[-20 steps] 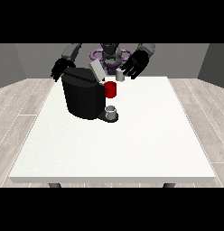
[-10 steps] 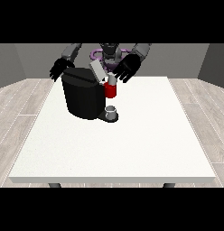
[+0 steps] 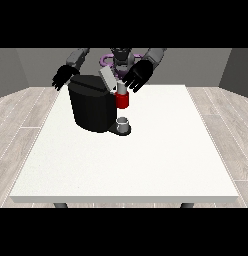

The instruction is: Insert the coffee pod into the coffee machine and close the lid

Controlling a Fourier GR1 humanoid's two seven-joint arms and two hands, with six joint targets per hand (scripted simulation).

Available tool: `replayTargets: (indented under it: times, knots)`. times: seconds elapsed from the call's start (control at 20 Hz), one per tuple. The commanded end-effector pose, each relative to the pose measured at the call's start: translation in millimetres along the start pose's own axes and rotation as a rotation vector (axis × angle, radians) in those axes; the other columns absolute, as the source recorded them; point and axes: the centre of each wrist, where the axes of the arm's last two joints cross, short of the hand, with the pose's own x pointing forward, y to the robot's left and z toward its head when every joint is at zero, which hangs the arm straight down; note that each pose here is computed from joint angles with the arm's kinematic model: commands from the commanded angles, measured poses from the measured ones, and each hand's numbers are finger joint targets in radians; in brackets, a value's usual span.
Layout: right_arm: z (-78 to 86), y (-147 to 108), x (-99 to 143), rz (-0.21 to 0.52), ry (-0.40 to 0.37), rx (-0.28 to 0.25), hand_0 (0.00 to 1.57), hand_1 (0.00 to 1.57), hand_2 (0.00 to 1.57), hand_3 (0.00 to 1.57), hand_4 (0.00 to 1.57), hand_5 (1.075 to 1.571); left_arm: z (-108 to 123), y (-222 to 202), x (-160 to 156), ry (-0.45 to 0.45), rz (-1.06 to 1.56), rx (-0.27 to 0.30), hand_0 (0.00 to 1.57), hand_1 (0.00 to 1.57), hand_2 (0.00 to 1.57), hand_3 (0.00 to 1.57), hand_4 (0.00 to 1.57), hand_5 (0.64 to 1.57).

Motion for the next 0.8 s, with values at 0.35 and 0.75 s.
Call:
replayTargets:
  times: [0.35,0.75]
  knots:
    - [11.3,10.6,-5.4,-0.009,-0.012,-0.008,0.00,0.00,0.00,0.00,0.45,1.571,1.3,-18.6,-8.1,0.016,-0.007,-0.018,1.19,1.19,1.27,1.20,0.51,1.571]
    - [1.4,7.4,-7.7,-0.029,-0.032,-0.029,0.00,0.00,0.00,0.00,0.45,1.571,-2.1,2.4,0.6,-0.031,-0.020,-0.036,1.25,1.25,1.28,1.18,0.48,1.571]
